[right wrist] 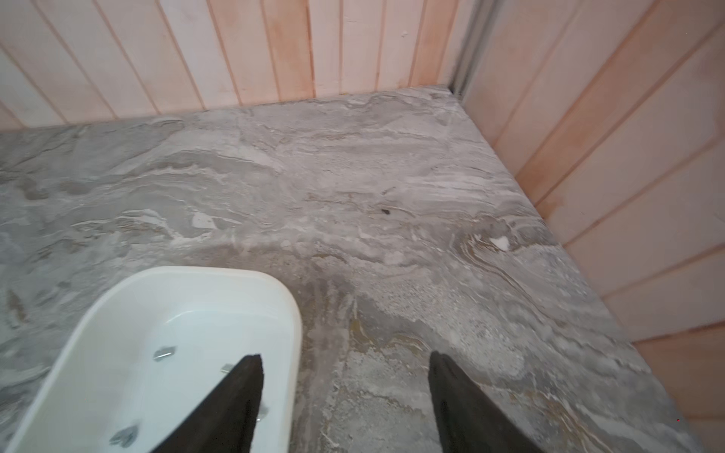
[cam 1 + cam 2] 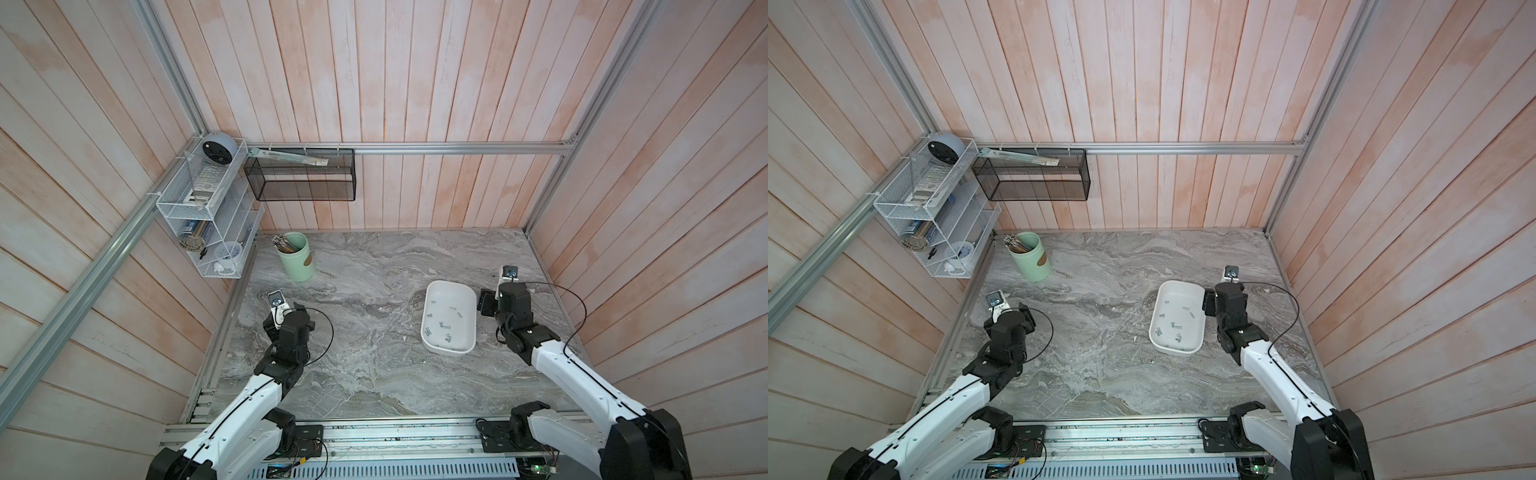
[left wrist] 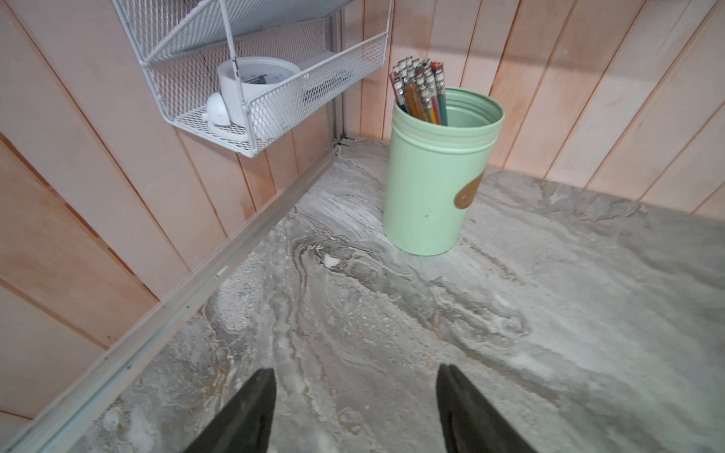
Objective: Put the screws on the desktop into the storage box
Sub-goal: Reset both arms
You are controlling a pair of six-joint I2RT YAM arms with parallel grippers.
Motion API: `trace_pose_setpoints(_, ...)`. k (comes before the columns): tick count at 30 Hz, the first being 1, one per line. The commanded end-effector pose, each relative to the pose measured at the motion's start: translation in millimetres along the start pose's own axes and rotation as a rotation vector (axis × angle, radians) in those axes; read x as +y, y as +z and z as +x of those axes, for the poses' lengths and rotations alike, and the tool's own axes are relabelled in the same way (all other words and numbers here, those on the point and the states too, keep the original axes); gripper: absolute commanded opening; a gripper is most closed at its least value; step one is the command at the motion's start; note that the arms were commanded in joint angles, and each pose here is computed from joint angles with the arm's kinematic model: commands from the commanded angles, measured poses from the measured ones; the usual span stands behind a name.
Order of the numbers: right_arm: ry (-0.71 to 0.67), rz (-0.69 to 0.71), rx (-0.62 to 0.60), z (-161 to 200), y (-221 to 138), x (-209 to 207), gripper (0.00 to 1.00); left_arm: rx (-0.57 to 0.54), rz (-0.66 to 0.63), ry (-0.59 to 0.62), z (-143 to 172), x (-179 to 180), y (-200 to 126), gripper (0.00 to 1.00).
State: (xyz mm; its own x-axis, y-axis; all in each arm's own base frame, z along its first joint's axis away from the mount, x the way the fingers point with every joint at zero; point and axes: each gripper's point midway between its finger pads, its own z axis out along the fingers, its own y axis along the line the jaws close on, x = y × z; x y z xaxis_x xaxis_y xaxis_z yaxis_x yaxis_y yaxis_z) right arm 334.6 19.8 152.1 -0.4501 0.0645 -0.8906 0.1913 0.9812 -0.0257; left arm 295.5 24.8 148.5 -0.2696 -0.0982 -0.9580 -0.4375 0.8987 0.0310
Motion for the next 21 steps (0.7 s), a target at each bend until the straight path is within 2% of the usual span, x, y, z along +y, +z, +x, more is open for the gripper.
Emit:
trace_pose_setpoints(1,0.054,0.187,-0.177,-5.5,-0.8,-41.8,0.83,-0.227,-0.041,-0.007,-31.4,12.3,0.8,0.74)
trace_pose_setpoints(3,0.096,0.244,-0.151,14.6,8.9,-61.2,0.84,-0.177,-0.075,0.011,-15.6,17.1,17.5,0.75)
trace_pose_setpoints(4,0.096,0.269,-0.131,23.2,15.6,-68.0,0.84,-0.186,-0.115,0.009,-17.3,21.3,23.5,0.75)
trace_pose_setpoints(6,0.109,0.323,-0.114,22.1,23.1,-77.2,0.86,-0.21,-0.061,0.043,-18.5,10.4,30.7,0.78)
trace_pose_setpoints(8,0.068,0.269,-0.125,13.8,30.8,-67.6,0.86,-0.262,0.053,0.013,-22.6,-1.1,37.8,0.82)
trace_pose_setpoints(9,0.06,0.262,-0.147,10.5,33.9,-66.1,0.86,-0.251,0.026,-0.044,-22.0,3.1,47.9,0.82)
trace_pose_setpoints(11,0.056,0.243,-0.207,5.0,37.4,-64.2,0.86,-0.181,0.111,-0.061,-5.4,-6.0,69.7,0.83)
trace_pose_setpoints(13,0.076,0.176,-0.227,14.8,45.5,-62.1,0.86,-0.228,0.124,-0.069,-1.5,-7.8,77.4,0.84)
trace_pose_setpoints(15,0.091,0.147,-0.274,17.3,49.6,-60.1,0.86,-0.14,0.152,-0.039,5.8,-13.5,77.7,0.85)
trace_pose_setpoints(17,0.07,0.106,-0.282,24.3,59.0,-51.2,0.87,-0.15,0.227,0.016,2.6,-33.3,81.9,0.85)
trace_pose_setpoints(18,0.057,0.096,-0.311,19.4,62.0,-47.4,0.87,-0.143,0.222,0.05,4.9,-39.0,83.2,0.94)
trace_pose_setpoints(21,0.04,0.119,-0.118,23.9,80.3,-48.6,0.87,-0.08,0.198,0.057,6.4,-40.1,92.8,1.0)
